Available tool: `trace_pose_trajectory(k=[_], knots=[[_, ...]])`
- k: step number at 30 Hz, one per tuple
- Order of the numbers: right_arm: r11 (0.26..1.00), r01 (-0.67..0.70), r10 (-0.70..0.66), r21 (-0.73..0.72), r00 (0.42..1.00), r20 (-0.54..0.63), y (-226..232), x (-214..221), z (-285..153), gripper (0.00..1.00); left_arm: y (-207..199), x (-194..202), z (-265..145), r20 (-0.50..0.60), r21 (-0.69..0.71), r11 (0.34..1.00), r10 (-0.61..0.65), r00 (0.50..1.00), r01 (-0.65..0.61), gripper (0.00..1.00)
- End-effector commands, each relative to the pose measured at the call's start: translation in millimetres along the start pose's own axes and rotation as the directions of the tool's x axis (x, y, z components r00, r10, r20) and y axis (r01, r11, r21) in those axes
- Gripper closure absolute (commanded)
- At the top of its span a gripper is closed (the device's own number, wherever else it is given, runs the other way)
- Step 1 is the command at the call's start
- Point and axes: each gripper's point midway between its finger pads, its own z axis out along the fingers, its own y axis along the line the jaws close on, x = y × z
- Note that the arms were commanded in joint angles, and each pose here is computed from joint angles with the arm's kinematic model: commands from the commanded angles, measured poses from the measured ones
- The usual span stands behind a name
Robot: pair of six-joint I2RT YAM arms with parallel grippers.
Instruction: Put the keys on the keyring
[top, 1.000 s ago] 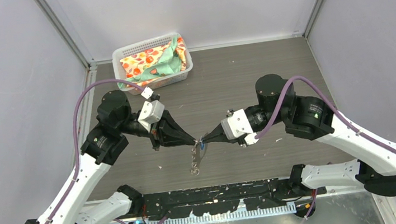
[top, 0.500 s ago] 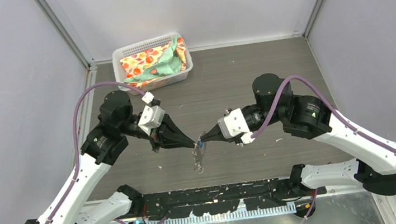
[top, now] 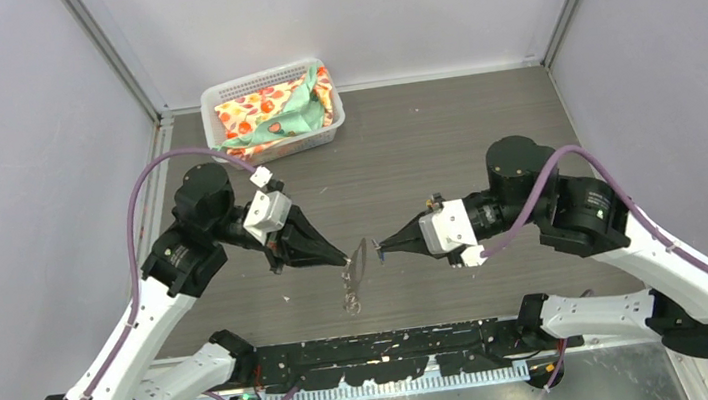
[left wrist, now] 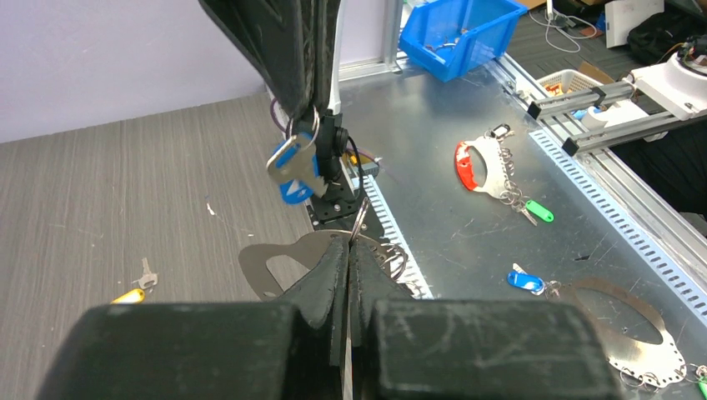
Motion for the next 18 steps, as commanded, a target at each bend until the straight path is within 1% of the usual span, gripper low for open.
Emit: trace_pose_trajectory(k=[1,4,11,18], knots=[[1.000,0.004,-0.003,-0.013,0.999,0.047,6,-14,-6,0.99,-7,-20,-2,0.025,0.005,0.998,0.058,0.998,-0.058,1.00],[0.999,-0.010,0.012,-0.039,0.997,0.074,10,-19,-4,0.99,-6,-23,-2,0.026,-0.003,0.999,0.051,0.998,-0.051,1.00],[0.997,-0.008,0.013,-0.071,0.998,0.066,9,-17,2,0.99,-8,-24,-2,0.028,-0.004,0.999,0.050,0.998,-0.050,1.00],[0.998,0.012,-0.008,-0.056,0.998,0.070,0,-13,13,0.99,-4,-25,-2,0.030,-0.026,0.998,0.049,0.998,-0.048,1.00]])
